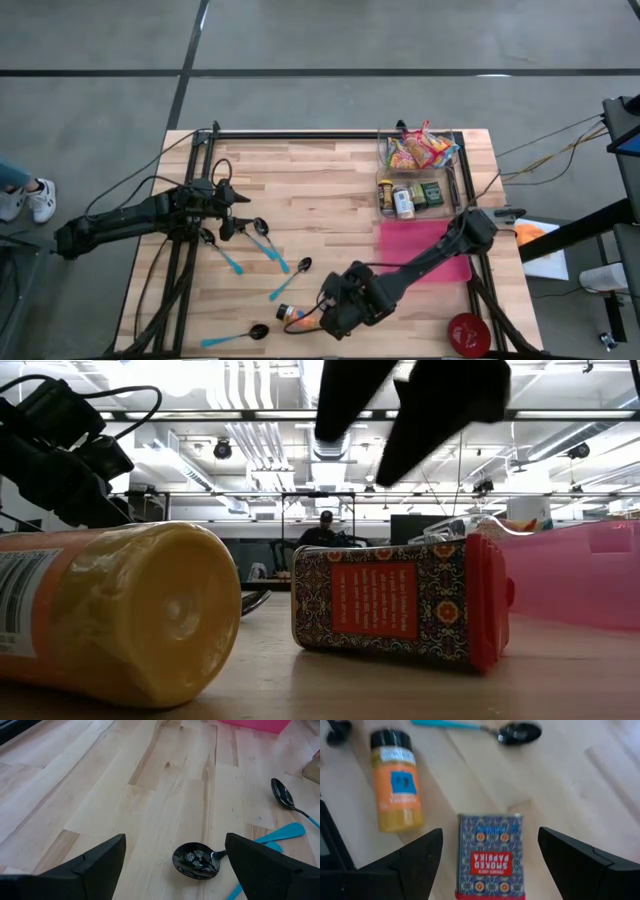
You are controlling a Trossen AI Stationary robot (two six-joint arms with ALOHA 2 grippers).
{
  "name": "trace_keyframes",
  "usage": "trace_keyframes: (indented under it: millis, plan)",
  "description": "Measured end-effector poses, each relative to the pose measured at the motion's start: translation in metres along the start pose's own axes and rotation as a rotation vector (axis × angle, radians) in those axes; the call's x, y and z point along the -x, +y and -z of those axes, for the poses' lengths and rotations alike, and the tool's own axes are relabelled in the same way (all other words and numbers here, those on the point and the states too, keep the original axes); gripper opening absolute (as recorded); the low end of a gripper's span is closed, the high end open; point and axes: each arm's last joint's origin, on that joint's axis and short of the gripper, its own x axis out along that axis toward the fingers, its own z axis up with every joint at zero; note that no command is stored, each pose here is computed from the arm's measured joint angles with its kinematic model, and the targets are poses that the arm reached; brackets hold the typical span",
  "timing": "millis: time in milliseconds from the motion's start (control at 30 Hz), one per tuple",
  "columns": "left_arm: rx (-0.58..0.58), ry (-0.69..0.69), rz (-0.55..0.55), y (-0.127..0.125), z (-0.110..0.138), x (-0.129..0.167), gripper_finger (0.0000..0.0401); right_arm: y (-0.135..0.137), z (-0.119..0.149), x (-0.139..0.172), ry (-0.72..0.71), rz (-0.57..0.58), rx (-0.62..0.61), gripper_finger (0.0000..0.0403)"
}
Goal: Pick & Place Food Item
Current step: Put the red seasoning can into the bottom transparent bin
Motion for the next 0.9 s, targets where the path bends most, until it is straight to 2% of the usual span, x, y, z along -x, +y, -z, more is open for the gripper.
trace_keyframes:
  millis: [200,900]
  plan:
    - [0.0,-0.001,0.0,0.0,0.0,0.0,0.0345,0.004,0.003,-0.009,0.01,-0.015,-0.032,0.0325]
    - [0.0,0.0,0.0,0.0,0.0,0.0,0.0345,0.004,0.017,-0.033,0.056,0.047,0.042,0.0325]
